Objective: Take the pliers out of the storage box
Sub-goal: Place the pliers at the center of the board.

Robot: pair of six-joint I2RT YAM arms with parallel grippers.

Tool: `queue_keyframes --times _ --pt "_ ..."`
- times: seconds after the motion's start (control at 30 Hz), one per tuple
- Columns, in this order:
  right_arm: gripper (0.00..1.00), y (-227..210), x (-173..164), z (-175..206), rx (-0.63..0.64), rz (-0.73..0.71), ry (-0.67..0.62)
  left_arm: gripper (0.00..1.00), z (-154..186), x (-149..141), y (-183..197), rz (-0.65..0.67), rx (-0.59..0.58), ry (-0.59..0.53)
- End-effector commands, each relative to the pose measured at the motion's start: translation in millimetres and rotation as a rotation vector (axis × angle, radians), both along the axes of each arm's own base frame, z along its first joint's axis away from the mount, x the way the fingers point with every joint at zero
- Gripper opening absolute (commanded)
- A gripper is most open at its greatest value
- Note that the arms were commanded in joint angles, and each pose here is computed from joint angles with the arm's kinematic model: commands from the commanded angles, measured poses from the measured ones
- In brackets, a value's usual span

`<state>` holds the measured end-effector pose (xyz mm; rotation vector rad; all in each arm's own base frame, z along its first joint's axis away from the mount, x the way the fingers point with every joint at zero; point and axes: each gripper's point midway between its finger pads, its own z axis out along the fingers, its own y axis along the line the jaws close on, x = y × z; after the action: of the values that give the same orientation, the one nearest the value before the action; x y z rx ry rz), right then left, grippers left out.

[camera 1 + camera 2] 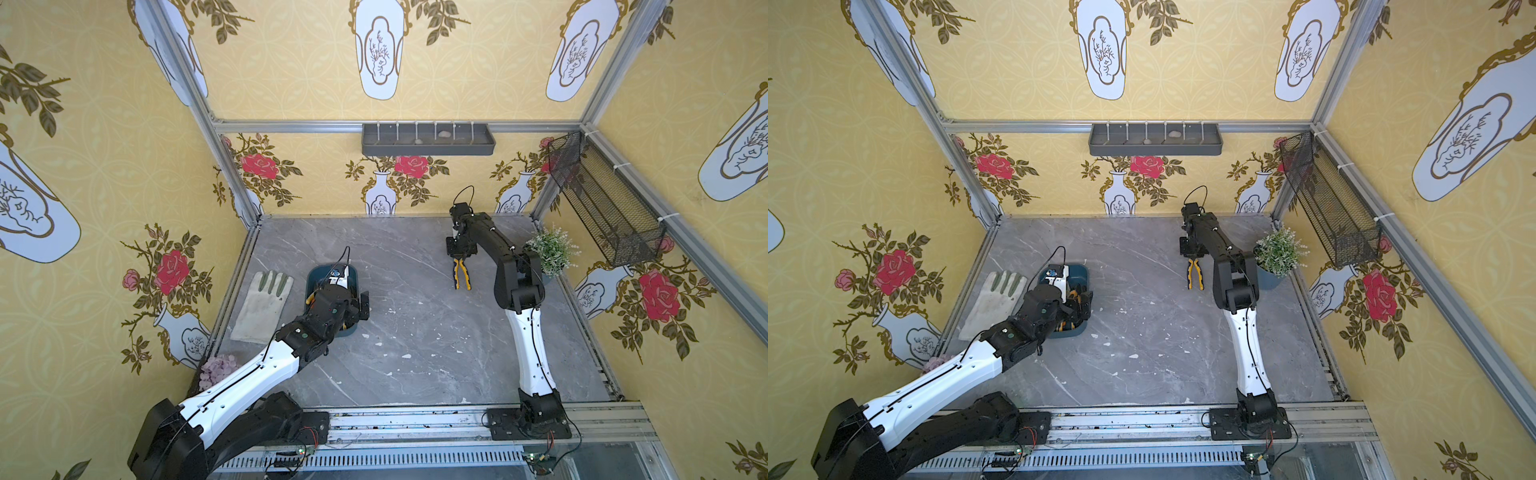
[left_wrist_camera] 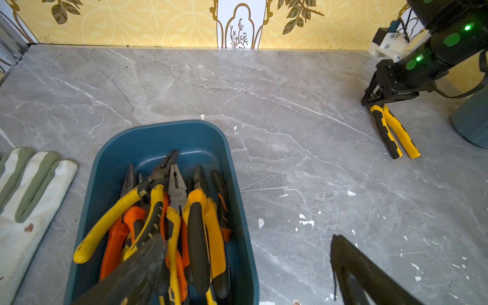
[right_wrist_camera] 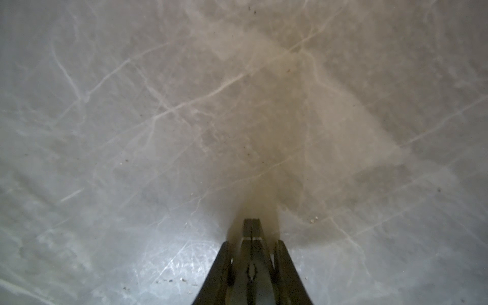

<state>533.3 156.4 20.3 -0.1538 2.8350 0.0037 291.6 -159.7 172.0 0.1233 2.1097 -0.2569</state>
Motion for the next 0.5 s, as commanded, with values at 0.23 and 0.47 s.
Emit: queue_keyframes --times 0.23,0.47 --pt "0.32 0.4 -4.2 -6.4 -0.003 -0.011 0.013 0.99 -3.1 -0.7 2.3 0.01 -0.039 0.007" --pt "0.38 -1.2 -2.7 -6.8 -0.01 -0.02 0.006 0.99 -6.3 -1.7 6.0 0.019 -0.044 0.016"
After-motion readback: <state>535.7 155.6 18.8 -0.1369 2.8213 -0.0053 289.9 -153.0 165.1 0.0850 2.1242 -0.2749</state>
